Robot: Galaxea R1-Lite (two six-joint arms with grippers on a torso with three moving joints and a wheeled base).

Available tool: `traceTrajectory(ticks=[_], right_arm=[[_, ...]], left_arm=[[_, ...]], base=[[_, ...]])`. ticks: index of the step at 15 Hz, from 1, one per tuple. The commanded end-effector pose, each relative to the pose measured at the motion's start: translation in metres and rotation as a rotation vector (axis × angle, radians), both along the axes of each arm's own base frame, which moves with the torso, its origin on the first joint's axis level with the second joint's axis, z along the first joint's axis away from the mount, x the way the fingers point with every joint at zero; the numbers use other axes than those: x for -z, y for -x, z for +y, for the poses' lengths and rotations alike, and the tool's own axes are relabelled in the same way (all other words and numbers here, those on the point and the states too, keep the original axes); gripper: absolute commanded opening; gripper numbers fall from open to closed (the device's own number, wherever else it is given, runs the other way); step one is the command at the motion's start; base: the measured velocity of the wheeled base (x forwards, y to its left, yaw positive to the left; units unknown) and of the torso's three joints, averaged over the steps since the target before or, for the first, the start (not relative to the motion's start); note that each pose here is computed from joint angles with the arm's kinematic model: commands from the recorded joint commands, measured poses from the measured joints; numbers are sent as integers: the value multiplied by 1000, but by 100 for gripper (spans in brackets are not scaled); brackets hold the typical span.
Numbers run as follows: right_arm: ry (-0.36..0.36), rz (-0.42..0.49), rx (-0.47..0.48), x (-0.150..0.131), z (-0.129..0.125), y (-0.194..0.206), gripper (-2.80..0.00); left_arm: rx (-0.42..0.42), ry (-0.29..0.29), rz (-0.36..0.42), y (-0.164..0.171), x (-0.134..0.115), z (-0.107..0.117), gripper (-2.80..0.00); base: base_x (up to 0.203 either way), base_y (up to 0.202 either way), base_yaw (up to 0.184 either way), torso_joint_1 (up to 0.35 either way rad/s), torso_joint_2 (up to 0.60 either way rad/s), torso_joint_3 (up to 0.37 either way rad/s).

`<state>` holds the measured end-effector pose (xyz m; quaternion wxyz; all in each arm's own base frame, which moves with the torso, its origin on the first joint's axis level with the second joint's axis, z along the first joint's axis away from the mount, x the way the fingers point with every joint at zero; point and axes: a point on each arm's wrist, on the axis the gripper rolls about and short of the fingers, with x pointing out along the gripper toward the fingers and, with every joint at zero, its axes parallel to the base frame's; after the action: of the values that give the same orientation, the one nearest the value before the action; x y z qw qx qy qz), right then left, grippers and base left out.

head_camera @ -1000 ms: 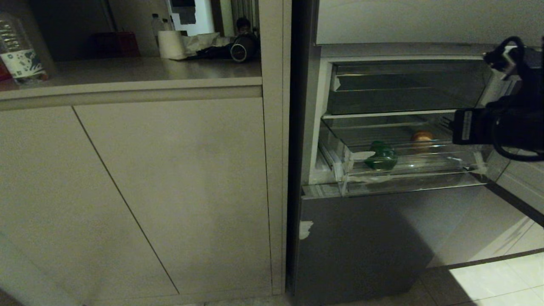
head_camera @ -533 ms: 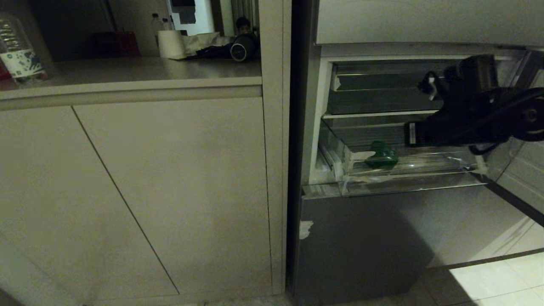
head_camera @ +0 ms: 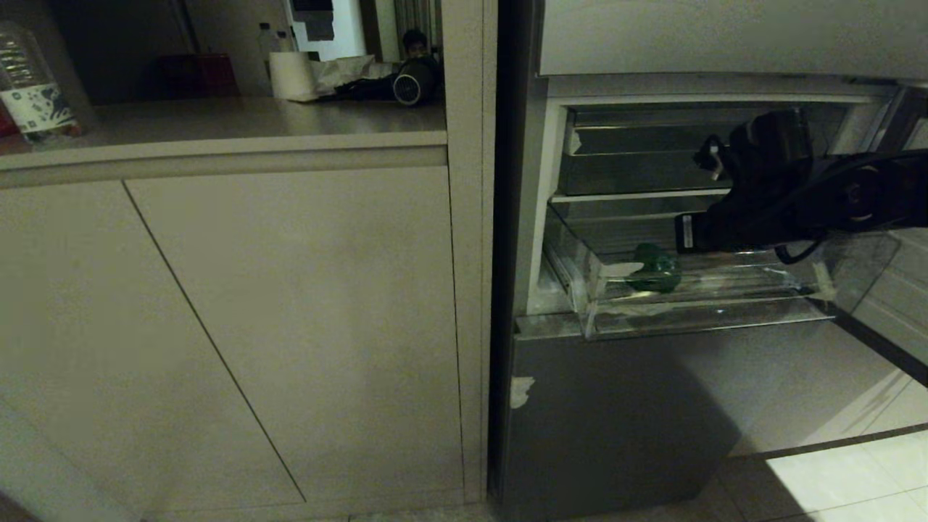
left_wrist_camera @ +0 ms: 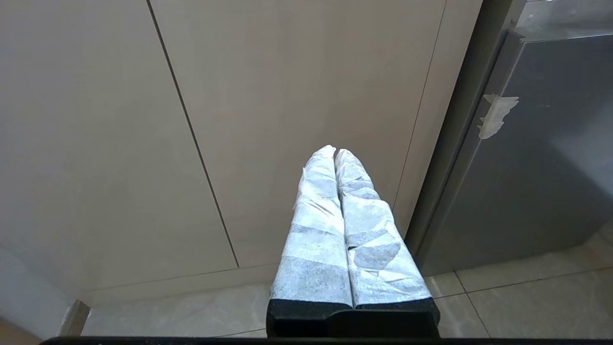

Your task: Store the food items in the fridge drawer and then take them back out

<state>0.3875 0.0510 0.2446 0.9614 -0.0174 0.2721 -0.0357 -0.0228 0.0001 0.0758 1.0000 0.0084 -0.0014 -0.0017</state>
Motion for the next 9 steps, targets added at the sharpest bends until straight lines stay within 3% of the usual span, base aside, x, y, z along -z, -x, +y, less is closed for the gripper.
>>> traceTrajectory(ticks=[1, 6, 9], right_arm=[[2, 21, 4, -12, -2, 8, -280], [6, 77, 6, -29, -5, 30, -280], [-17, 61, 6, -31, -3, 23, -280]], left_arm=[[0, 0, 1, 0, 0, 0, -280], [0, 0, 1, 0, 0, 0, -280], [0, 0, 1, 0, 0, 0, -280]], base=[[0, 0, 0, 0, 0, 0], [0, 0, 0, 0, 0, 0], [0, 0, 0, 0, 0, 0]])
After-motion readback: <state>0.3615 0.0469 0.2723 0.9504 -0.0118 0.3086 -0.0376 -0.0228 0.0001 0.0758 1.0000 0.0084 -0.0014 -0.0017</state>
